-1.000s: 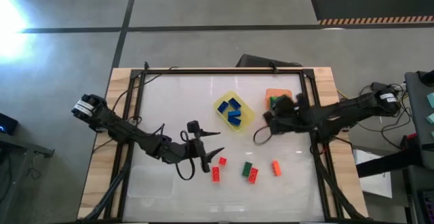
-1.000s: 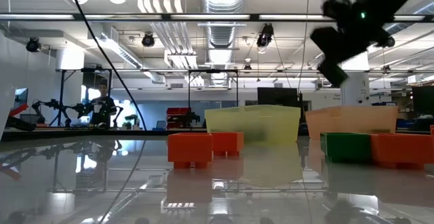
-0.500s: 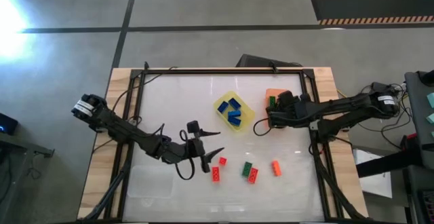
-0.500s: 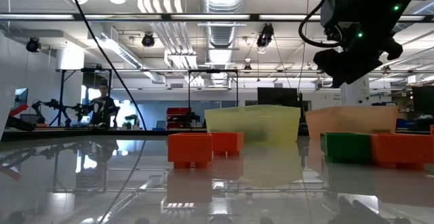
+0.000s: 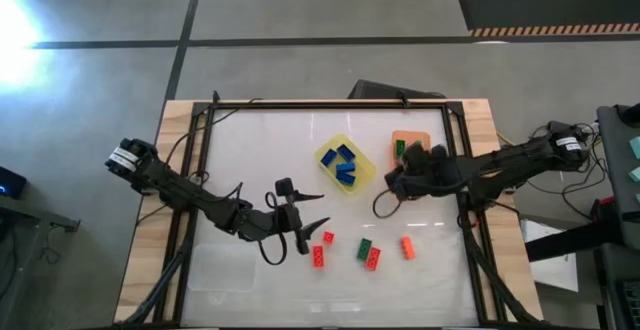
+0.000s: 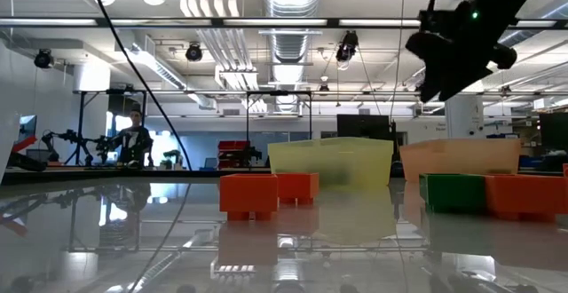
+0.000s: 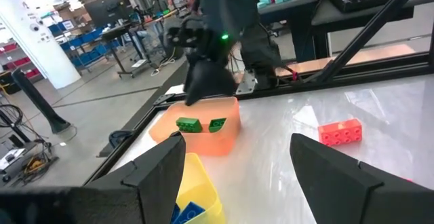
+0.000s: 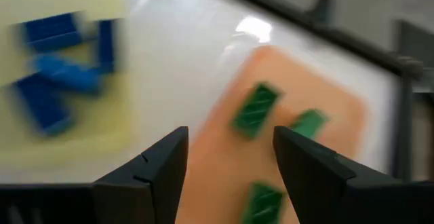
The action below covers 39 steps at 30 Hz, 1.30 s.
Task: Sort & place blocks by color
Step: Put the orange game piece into the transparent bin
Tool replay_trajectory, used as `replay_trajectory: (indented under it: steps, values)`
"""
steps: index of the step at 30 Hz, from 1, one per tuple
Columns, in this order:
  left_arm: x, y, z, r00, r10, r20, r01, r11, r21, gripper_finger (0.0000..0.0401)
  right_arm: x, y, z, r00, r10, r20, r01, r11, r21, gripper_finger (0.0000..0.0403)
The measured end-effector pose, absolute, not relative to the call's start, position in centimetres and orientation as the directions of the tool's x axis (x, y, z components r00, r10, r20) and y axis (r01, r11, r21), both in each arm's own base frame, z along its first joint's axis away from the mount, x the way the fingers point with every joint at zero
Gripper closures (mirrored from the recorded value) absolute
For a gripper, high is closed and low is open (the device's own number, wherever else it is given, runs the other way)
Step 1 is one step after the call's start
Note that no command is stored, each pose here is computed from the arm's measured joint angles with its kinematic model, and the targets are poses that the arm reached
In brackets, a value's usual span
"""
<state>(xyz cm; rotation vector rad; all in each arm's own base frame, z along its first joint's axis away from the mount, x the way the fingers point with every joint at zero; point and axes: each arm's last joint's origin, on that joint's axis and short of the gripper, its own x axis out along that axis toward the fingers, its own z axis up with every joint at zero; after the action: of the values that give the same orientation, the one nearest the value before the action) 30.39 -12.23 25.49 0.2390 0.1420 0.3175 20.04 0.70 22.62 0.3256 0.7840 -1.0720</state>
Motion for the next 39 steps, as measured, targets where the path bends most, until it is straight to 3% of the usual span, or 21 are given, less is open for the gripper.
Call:
replay_trajectory:
  steps: [4,8,12,17,21,27,39]
  values:
    - [30.4,-12.2,25.5,0.940,0.325,-0.100,-0.291,0.922,0.254,0.0152,21.2,3.3,23.2,0.422,-0.511,-0.749,0.786,0.618,0.021,0.0200]
    - [30.4,-12.2,25.5,0.940,0.325,-0.100,-0.291,0.922,0.254,0.0152,22.0,6.5,23.1,0.549,-0.273,-0.790,0.646,0.738,0.194,0.0200]
    - [30.4,-12.2,25.5,0.940,0.325,-0.100,-0.291,0.922,0.254,0.0152,22.2,9.3,22.0,0.521,-0.054,-0.852,0.585,0.750,0.310,0.0200]
    - [30.4,-12.2,25.5,0.941,0.324,-0.100,-0.291,0.922,0.255,0.0152,22.4,12.1,20.0,0.340,0.104,-0.935,0.656,0.686,0.315,0.0200]
    - [30.4,-12.2,25.5,0.941,0.324,-0.100,-0.291,0.922,0.255,0.0152,23.0,14.3,19.3,0.161,0.081,-0.984,0.681,0.712,0.170,0.0206]
    - [30.4,-12.2,25.5,0.941,0.324,-0.101,-0.290,0.922,0.256,0.0152,23.8,16.4,19.4,-0.073,-0.133,-0.988,0.650,0.746,-0.148,0.0217]
    - [30.3,-12.3,25.5,0.941,0.322,-0.101,-0.288,0.923,0.256,0.0152,24.2,17.7,17.4,-0.139,-0.158,-0.978,0.650,0.730,-0.210,0.0218]
